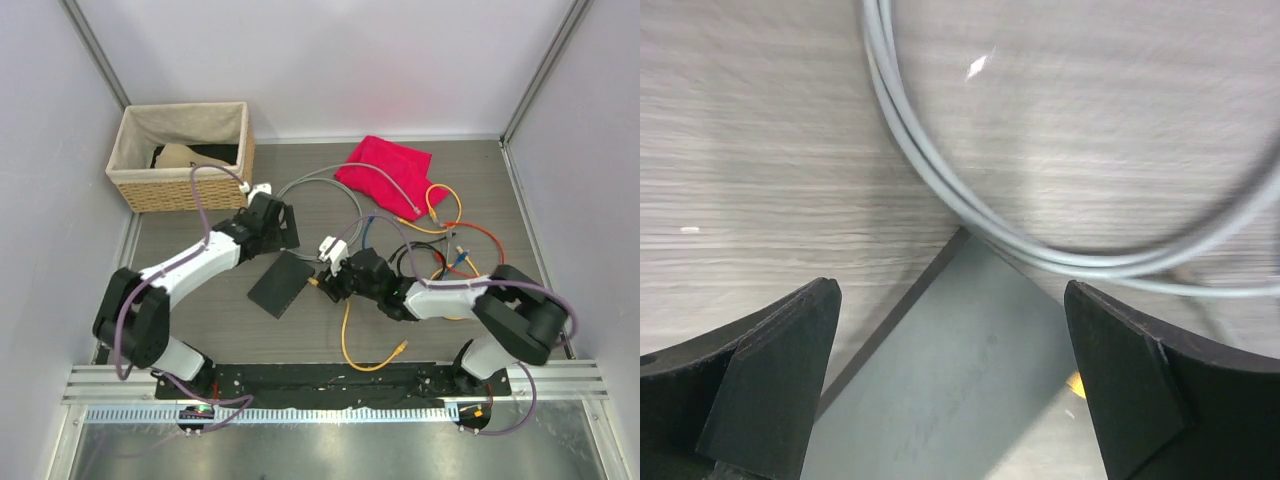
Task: Insert the plug into the switch port
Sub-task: Insert the connector into the switch port, then pick up the connector from the center of the board.
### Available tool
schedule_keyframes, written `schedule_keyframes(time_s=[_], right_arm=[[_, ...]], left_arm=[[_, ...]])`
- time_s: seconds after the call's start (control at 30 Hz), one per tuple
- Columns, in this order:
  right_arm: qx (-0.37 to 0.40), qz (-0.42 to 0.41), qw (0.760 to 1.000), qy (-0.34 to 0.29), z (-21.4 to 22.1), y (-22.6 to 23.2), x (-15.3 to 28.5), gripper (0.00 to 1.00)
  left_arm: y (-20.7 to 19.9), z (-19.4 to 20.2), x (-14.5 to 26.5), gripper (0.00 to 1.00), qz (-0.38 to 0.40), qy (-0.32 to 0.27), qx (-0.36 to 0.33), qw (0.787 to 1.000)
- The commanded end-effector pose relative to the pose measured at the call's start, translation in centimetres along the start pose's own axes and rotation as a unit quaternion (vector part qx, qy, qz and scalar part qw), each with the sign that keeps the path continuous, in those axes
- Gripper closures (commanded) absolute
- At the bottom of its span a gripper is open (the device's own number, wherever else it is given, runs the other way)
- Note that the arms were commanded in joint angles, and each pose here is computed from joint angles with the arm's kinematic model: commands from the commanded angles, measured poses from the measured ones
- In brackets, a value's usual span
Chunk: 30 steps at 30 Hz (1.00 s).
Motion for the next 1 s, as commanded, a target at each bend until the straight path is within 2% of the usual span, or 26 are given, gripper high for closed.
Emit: schedule_keyframes(time_s=[0.0, 0.03, 0.07, 0.13, 0.17, 0.3, 0.37, 0.4, 0.63, 0.73, 0.87, 0.97], right_arm=[[-0.017, 0.067, 0.997, -0.032, -4.3, -1.0, 2.9, 0.41], [-0.017, 0.078, 0.996, -0.048, -6.1, -1.3, 3.7, 0.41], [-0.023, 0.105, 0.994, -0.02, -5.8, -2.5, 4.5, 0.39], [-0.03, 0.159, 0.987, -0.022, -7.3, -4.5, 5.7, 0.4], [-0.037, 0.179, 0.983, 0.003, -6.9, -5.5, 6.2, 0.39], [-0.116, 0.269, 0.956, 0.024, -7.1, -12.3, 8.4, 0.4], [-0.156, 0.264, 0.951, 0.03, -7.0, -14.2, 8.3, 0.4], [-0.176, 0.282, 0.943, 0.028, -6.7, -16.1, 8.9, 0.4], [-0.236, 0.284, 0.927, 0.07, -4.8, -23.3, 8.6, 0.41], [-0.257, 0.258, 0.927, 0.091, -3.2, -25.3, 8.4, 0.42], [-0.227, 0.237, 0.939, 0.107, -2.7, -26.5, 7.7, 0.42], [-0.218, 0.208, 0.945, 0.126, -2.2, -27.1, 6.8, 0.48]], left_arm=[[1.0, -4.7, 7.5, 0.0, -0.013, -0.081, 0.015, 0.997], [1.4, -5.3, 9.7, 0.0, -0.006, -0.104, 0.02, 0.994], [1.9, -5.2, 11.0, 0.0, -0.008, -0.103, 0.016, 0.995], [2.5, -5.7, 13.7, 0.0, 0.001, -0.127, 0.018, 0.992], [3.2, -5.4, 15.7, 0.0, 0.007, -0.14, 0.013, 0.99], [4.6, -4.5, 19.4, 0.0, 0.027, -0.173, -0.018, 0.984], [4.9, -3.8, 20.2, 0.0, 0.044, -0.188, -0.033, 0.981], [5.0, -3.4, 20.2, 0.0, 0.055, -0.191, -0.051, 0.979], [5.1, -1.8, 18.8, 0.0, 0.074, -0.207, -0.083, 0.972], [5.2, -1.3, 18.3, 0.0, 0.07, -0.194, -0.091, 0.974], [5.4, -0.5, 17.5, 0.0, 0.064, -0.17, -0.101, 0.978], [5.4, -0.1, 16.9, 0.0, 0.06, -0.159, -0.102, 0.98]])
Point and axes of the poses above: each gripper's point midway between its finger pads, its own x axis back along the fingers, its own y axis along the line the jaws close on, z = x × y, the point moved 9 cm from there along x, back along the fingers, and after that the axes turned 12 degrees about -x, right-handed, at the moved point
